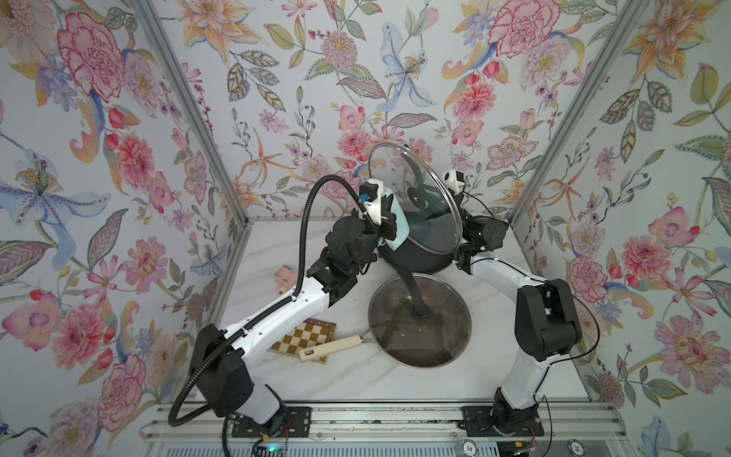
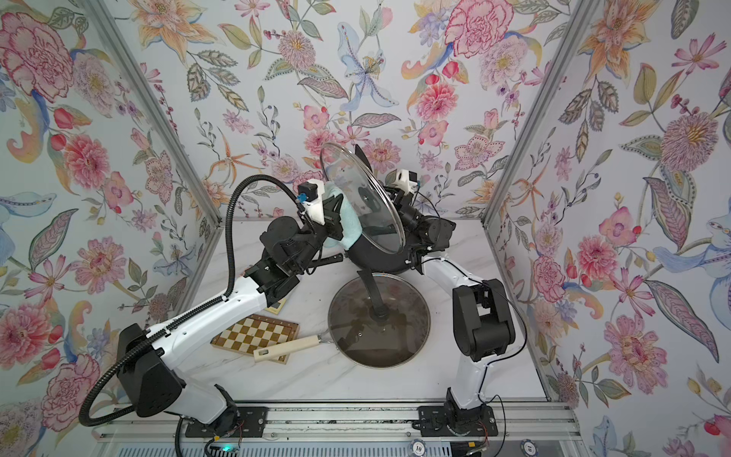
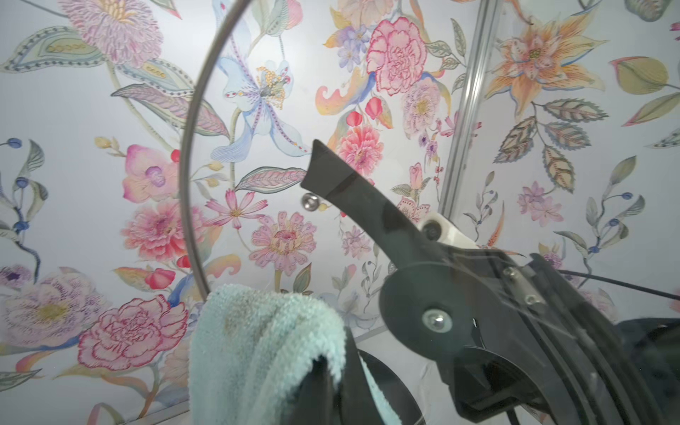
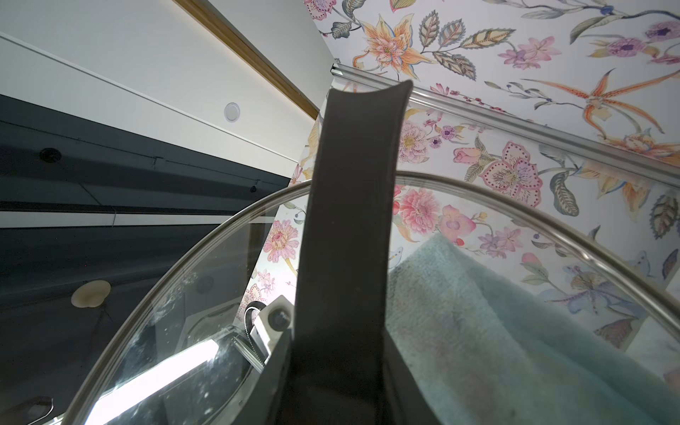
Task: Wipe the pot lid with a cloth
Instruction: Wipe the pot lid.
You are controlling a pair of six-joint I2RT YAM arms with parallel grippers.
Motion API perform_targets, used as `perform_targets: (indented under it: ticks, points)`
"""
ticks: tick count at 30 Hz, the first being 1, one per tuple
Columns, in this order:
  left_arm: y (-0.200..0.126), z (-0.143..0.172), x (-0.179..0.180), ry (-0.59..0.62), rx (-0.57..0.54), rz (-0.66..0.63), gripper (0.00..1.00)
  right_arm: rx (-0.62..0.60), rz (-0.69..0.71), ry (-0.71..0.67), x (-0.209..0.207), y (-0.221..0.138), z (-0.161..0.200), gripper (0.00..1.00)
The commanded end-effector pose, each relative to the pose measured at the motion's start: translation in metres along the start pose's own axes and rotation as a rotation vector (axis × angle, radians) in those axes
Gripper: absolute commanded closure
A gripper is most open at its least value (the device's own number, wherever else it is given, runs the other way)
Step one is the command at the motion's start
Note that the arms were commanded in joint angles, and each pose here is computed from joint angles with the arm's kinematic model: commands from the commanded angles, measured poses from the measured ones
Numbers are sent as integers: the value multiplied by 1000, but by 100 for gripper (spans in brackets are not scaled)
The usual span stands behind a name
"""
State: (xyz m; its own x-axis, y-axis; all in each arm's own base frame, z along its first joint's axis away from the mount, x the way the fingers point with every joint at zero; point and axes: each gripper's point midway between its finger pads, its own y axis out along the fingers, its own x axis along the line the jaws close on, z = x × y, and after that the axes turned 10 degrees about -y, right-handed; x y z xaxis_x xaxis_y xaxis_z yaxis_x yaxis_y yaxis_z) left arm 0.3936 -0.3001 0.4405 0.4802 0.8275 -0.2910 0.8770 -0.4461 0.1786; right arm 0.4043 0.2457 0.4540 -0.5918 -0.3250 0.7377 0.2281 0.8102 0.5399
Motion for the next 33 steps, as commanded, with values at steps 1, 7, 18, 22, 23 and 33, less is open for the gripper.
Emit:
perform_targets:
  ticks: [1,7,18,22,23,33]
  points:
    - [-10,-7,32,-33,-15,-101,100,-19,-182,-215,98,3,-8,100]
    - [-45,-59,55,55,-87,-226,100,-80,176,-446,76,-19,-24,100]
    - [-78,-122,21,48,-115,-73,100,-483,1032,-1172,71,-87,-49,100]
    - [-66,-102,-20,58,-4,82,100,-608,1049,-1236,73,-81,-52,100]
    - [-62,-94,-29,53,24,120,100,-625,1044,-1241,74,-78,-54,100]
    - [-27,25,-105,33,299,338,100,-590,1039,-1271,84,-53,-53,100]
